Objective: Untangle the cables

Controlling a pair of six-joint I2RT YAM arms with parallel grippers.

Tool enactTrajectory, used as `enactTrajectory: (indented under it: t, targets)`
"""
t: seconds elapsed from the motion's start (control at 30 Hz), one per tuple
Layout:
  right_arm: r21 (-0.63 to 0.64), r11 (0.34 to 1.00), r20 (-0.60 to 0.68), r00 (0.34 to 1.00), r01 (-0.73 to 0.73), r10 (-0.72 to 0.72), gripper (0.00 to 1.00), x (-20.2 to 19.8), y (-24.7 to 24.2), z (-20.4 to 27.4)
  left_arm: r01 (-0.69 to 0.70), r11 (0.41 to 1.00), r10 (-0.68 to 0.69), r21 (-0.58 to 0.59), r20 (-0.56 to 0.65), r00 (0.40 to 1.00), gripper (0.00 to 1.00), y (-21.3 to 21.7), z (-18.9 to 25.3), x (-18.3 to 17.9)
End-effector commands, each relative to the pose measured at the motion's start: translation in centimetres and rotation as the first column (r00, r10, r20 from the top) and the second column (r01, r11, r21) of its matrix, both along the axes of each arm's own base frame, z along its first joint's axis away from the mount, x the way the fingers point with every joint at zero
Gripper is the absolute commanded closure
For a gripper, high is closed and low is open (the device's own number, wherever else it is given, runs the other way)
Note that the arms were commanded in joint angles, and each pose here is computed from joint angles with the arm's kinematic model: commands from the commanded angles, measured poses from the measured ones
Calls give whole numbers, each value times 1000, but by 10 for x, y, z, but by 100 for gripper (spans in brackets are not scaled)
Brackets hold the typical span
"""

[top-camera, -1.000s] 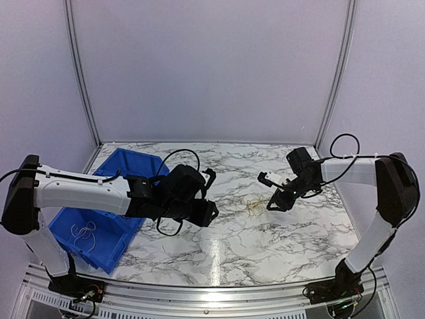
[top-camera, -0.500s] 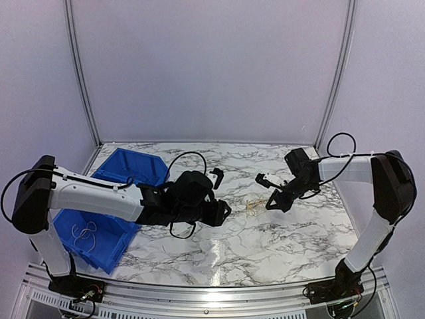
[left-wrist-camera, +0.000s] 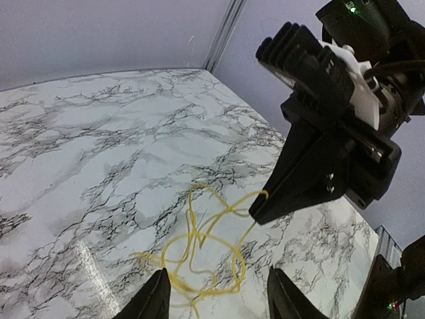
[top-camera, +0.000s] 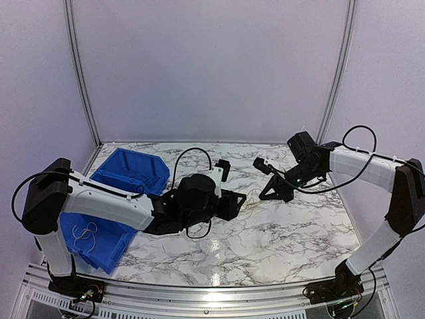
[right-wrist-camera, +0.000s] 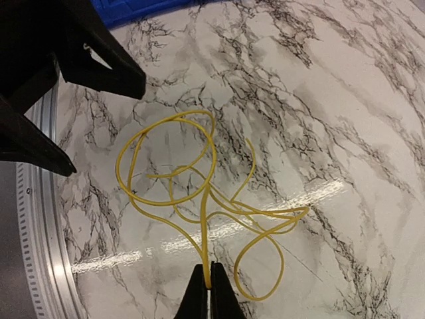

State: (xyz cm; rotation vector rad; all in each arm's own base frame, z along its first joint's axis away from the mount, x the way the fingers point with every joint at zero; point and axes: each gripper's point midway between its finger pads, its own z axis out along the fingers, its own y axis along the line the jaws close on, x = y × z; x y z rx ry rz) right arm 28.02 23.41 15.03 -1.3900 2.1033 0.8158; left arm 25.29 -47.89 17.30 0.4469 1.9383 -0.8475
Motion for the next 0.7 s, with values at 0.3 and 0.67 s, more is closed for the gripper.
enactTrajectory:
  t: [0.3, 0.67]
  targets:
    - [110, 974, -16, 979, -198, 201, 100, -51, 30, 57, -86, 996, 86, -21, 10, 996, 51, -37, -40, 27]
    - [106, 976, 23, 982, -190, 188, 100, -52, 26, 68, -182, 983, 182, -6, -7, 983, 51, -9, -56, 33]
